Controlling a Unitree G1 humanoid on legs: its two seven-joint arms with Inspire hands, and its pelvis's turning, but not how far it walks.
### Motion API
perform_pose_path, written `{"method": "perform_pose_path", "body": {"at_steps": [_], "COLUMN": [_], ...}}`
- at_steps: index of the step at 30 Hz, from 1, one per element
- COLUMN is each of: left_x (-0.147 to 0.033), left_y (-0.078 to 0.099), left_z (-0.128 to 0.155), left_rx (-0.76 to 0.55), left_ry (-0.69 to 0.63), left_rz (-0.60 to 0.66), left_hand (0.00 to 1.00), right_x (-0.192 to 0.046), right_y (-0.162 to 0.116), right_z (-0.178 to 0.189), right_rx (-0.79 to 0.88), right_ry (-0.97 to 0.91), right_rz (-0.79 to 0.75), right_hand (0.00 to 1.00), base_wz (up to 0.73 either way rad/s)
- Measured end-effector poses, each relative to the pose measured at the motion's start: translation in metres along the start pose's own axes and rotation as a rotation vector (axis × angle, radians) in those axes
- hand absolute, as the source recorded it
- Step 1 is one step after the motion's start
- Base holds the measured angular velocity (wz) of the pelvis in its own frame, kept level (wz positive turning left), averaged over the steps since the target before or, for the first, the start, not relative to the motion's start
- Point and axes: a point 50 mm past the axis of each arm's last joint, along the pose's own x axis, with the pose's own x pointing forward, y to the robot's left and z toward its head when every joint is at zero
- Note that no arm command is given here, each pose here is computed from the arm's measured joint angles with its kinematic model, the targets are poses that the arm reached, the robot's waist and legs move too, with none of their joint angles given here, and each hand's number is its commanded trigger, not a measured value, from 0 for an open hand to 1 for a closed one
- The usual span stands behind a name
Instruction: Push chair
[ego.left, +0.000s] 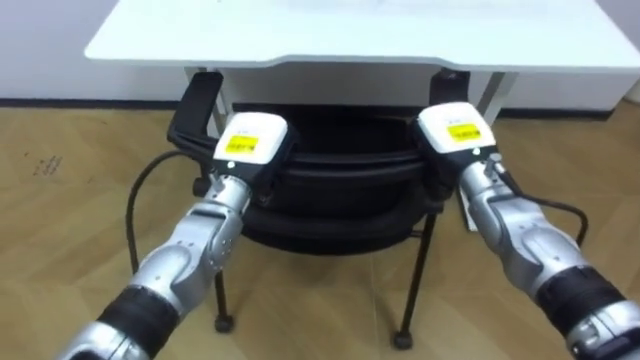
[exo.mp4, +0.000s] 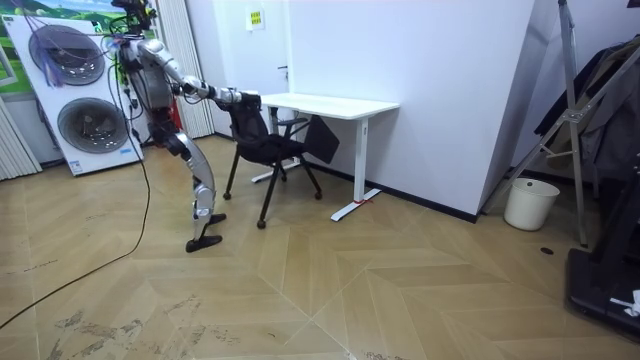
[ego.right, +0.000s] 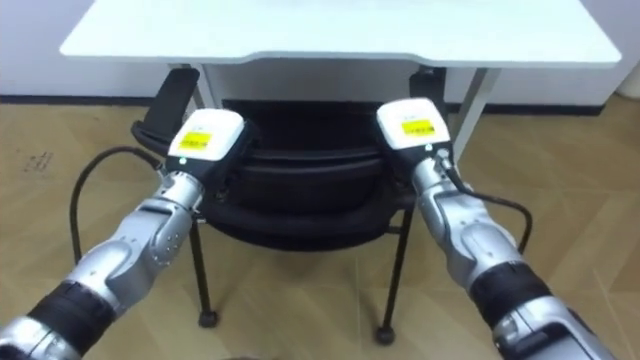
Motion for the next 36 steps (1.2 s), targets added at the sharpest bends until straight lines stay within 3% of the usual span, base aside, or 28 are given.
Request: {"method": "perform_pose_path", "body": {"at_steps": [16,36], "left_x": [0.004,0.008], "left_y": [0.034,0.038], "left_z": [-0.008,-0.017], "left_rx": [0.076,0.08], "left_ry": [-0.024,-0.017], "left_rz": [0.043,0.078], "left_hand": [1.0,1.0], "right_x": [0.004,0.008], "right_y": [-0.016,-0.023], "right_z": [0.009,0.024], "right_rx": [0.043,0.036], "right_ry": [-0.013,-0.031], "right_rz": [-0.055,-0.078], "right_hand": [1.0,1.0], "base_wz": [-0.07,0.21]}}
